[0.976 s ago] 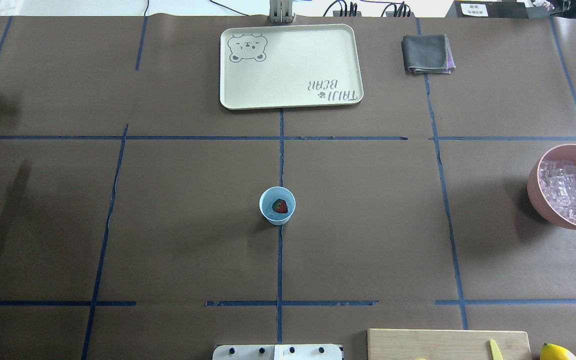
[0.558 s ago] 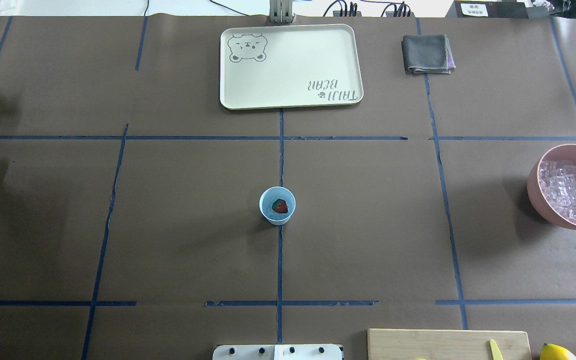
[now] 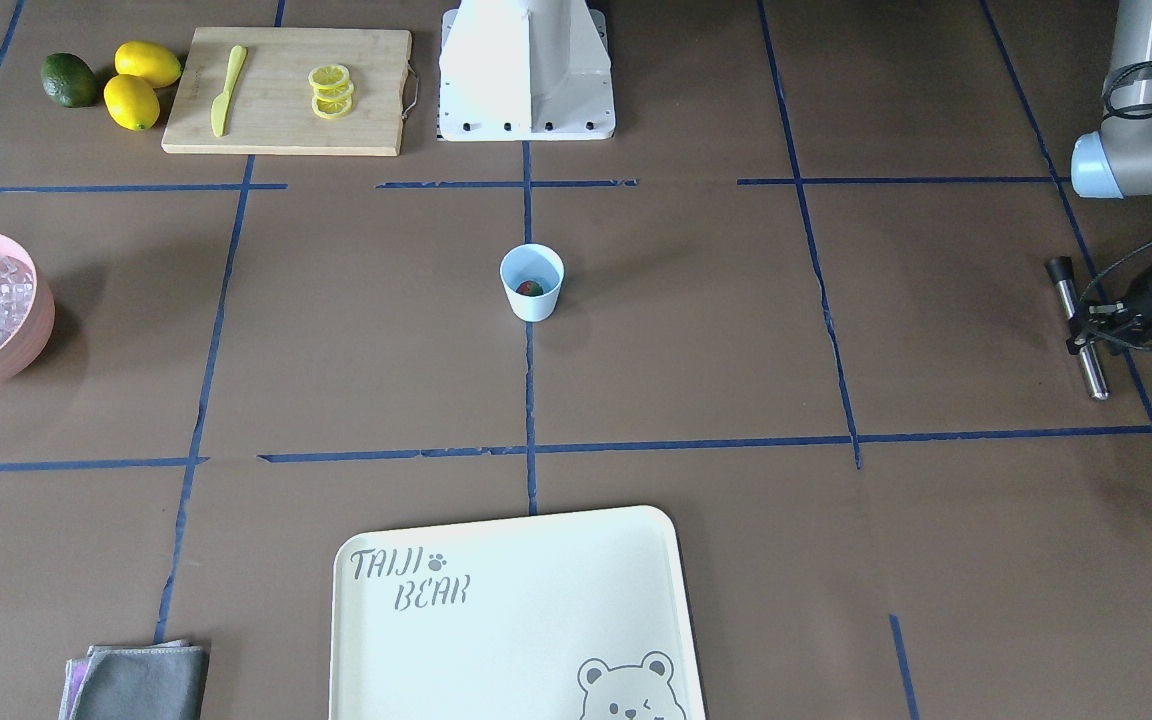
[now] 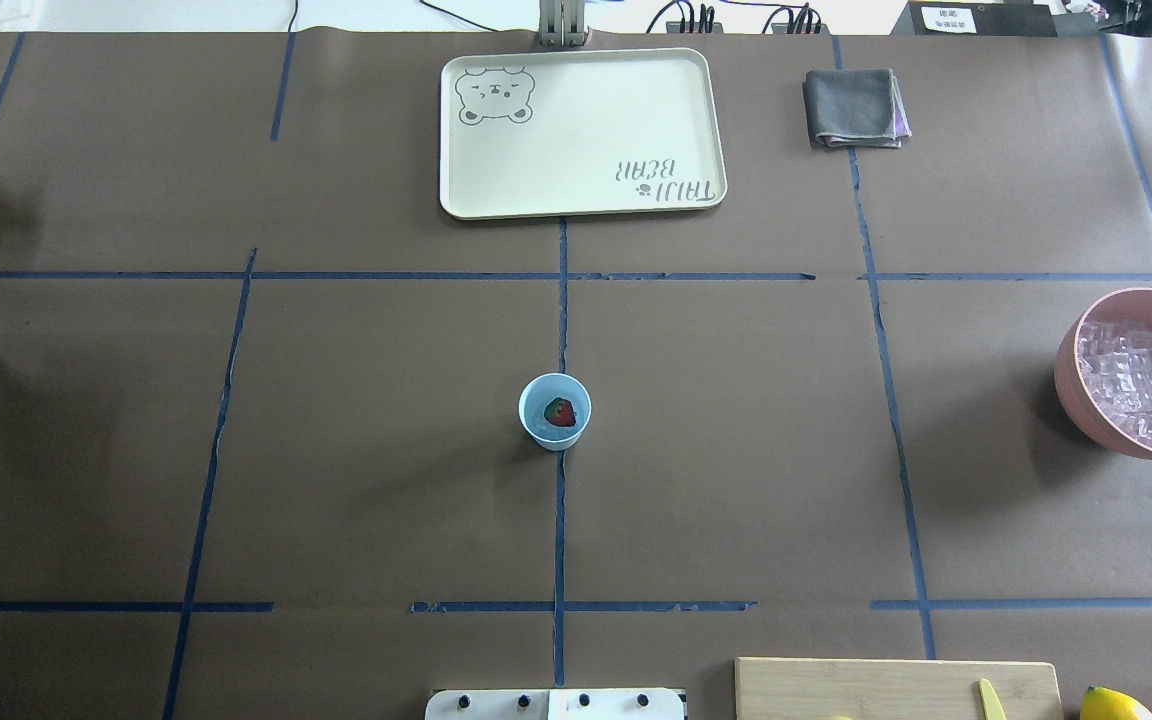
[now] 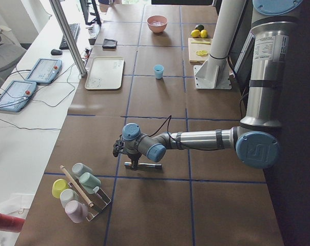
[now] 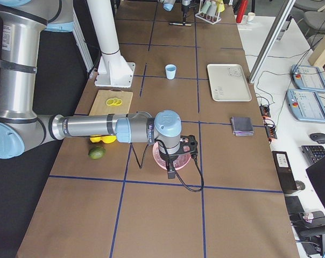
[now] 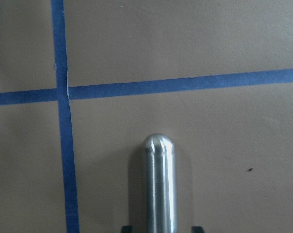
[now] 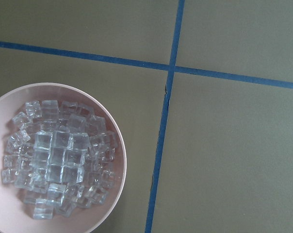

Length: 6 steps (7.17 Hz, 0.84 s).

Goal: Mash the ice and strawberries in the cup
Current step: 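Lower the muddler onto the table and open the left gripper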

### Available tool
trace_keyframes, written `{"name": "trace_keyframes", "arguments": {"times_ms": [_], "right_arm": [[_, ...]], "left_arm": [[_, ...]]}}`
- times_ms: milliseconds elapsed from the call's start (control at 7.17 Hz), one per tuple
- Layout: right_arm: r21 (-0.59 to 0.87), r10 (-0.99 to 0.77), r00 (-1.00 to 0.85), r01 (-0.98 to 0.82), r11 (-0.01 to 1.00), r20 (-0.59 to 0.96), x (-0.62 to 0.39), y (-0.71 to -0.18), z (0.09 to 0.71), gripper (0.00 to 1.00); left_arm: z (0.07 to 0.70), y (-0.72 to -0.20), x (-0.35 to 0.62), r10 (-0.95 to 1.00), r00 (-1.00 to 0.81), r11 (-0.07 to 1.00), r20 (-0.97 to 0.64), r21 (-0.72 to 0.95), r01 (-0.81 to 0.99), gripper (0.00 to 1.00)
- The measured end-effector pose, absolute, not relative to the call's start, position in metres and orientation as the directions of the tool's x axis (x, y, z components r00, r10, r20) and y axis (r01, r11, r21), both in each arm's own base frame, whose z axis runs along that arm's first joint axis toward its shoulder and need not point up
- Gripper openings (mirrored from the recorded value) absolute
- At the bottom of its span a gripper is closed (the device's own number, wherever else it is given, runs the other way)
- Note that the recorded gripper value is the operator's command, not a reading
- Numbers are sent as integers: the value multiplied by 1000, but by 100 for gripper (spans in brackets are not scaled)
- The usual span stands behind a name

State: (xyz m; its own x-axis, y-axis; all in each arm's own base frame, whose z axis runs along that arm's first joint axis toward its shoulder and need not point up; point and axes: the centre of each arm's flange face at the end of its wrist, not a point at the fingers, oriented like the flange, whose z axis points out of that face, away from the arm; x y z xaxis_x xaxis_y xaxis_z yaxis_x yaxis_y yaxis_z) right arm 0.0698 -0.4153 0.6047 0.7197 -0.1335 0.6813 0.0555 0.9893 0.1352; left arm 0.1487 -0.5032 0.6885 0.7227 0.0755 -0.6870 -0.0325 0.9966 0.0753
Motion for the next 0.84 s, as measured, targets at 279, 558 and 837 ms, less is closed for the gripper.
{"name": "trace_keyframes", "arguments": {"times_ms": [279, 558, 837], "right_arm": [[137, -134, 720, 54, 989, 681, 70, -415, 604, 100], [138, -134, 720, 54, 989, 681, 70, -415, 604, 99], [138, -134, 720, 54, 989, 681, 70, -415, 604, 99]], "left_arm": [[672, -502, 149, 84, 663, 996, -744, 64, -55, 100], [658, -509, 122, 105, 632, 994, -768, 99, -45, 100], [655, -522, 56, 179, 659, 983, -731, 155, -94, 100]]}}
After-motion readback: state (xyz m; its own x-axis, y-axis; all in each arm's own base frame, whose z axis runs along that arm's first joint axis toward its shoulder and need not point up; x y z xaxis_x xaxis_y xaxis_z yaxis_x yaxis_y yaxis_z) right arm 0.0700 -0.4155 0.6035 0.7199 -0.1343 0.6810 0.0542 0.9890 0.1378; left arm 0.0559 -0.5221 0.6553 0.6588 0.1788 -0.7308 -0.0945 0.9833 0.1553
